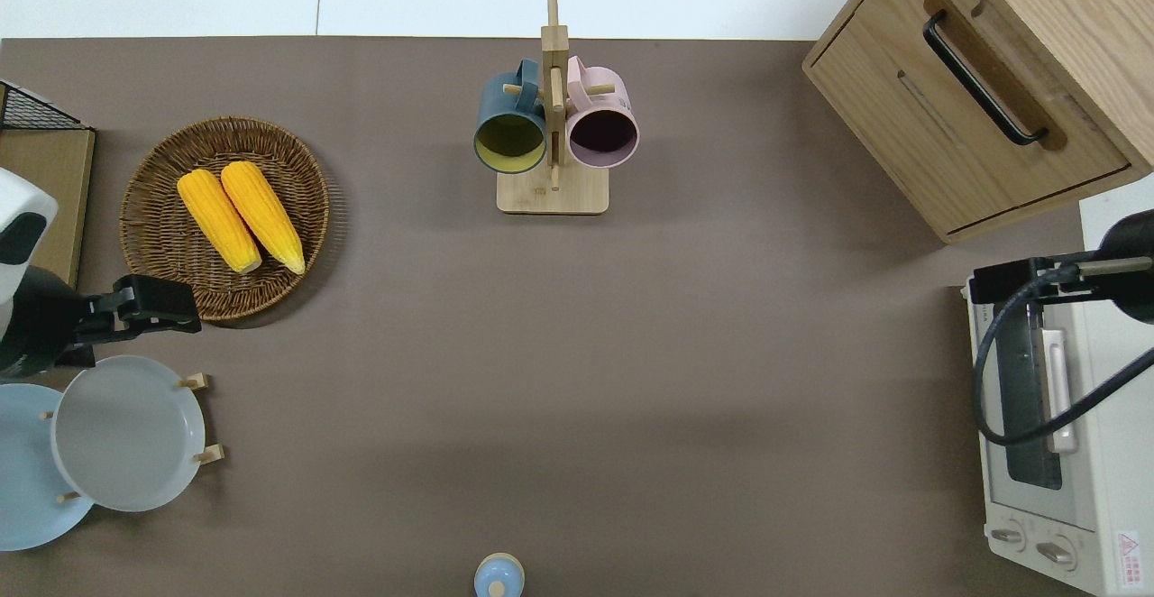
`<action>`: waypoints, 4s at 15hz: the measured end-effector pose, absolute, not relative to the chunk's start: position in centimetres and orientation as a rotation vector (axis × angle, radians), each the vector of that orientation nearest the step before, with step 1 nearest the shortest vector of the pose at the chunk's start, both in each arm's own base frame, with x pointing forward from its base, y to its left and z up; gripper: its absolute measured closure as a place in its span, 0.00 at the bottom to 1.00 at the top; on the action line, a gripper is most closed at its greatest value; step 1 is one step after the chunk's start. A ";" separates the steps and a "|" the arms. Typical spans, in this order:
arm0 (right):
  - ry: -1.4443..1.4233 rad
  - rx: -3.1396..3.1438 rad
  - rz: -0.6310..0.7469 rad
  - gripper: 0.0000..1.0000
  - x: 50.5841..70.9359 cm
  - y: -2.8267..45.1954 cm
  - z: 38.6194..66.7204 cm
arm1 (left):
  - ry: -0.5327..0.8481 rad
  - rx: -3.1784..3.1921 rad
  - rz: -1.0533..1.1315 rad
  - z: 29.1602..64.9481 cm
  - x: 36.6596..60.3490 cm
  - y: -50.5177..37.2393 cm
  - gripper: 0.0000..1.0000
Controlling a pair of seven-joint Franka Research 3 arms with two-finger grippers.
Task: Slide drawer open with right arm
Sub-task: 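Raise the right arm and move the right gripper toward the drawer handle, then reach the right gripper up to the black drawer handle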
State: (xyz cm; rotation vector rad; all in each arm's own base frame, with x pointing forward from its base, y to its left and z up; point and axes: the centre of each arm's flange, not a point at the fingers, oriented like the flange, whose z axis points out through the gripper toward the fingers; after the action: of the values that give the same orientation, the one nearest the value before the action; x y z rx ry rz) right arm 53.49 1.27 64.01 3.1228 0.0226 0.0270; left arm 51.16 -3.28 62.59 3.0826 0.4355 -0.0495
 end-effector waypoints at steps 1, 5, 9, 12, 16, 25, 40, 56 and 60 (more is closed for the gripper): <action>0.030 3.123 0.027 0.01 53.5 1.6 64.0 | 0.436 3.083 -0.050 62.6 51.2 -3.3 0.00; 0.053 3.123 -0.007 0.01 53.1 2.4 64.0 | 0.436 3.083 -0.050 62.6 51.2 -3.3 0.00; 0.056 3.123 -0.011 0.01 52.9 2.5 64.1 | 0.436 3.083 -0.050 62.6 51.2 -3.3 0.00; 0.058 3.123 -0.015 0.01 52.9 2.6 64.1 | 0.436 3.083 -0.050 62.6 51.2 -3.3 0.00; 0.109 3.055 -0.045 0.01 52.6 3.9 63.9 | 0.436 3.083 -0.050 62.6 51.2 -3.3 0.00; 0.292 2.594 -0.060 0.01 51.8 12.8 60.6 | 0.436 3.083 -0.050 62.6 51.2 -3.3 0.00; 0.502 1.877 0.004 0.02 53.2 19.4 50.1 | 0.436 3.083 -0.050 62.6 51.2 -3.3 0.00; 0.401 1.758 0.301 0.04 59.9 14.7 45.6 | 0.436 3.083 -0.050 62.6 51.2 -3.3 0.00; 0.396 1.748 0.329 0.04 61.3 12.7 43.7 | 0.436 3.083 -0.050 62.6 51.2 -3.3 0.00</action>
State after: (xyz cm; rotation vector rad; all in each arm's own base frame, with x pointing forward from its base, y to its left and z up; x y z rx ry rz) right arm 61.30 12.73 43.75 1.7475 0.3965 0.3288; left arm 51.16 -3.28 62.59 3.0826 0.4356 -0.0496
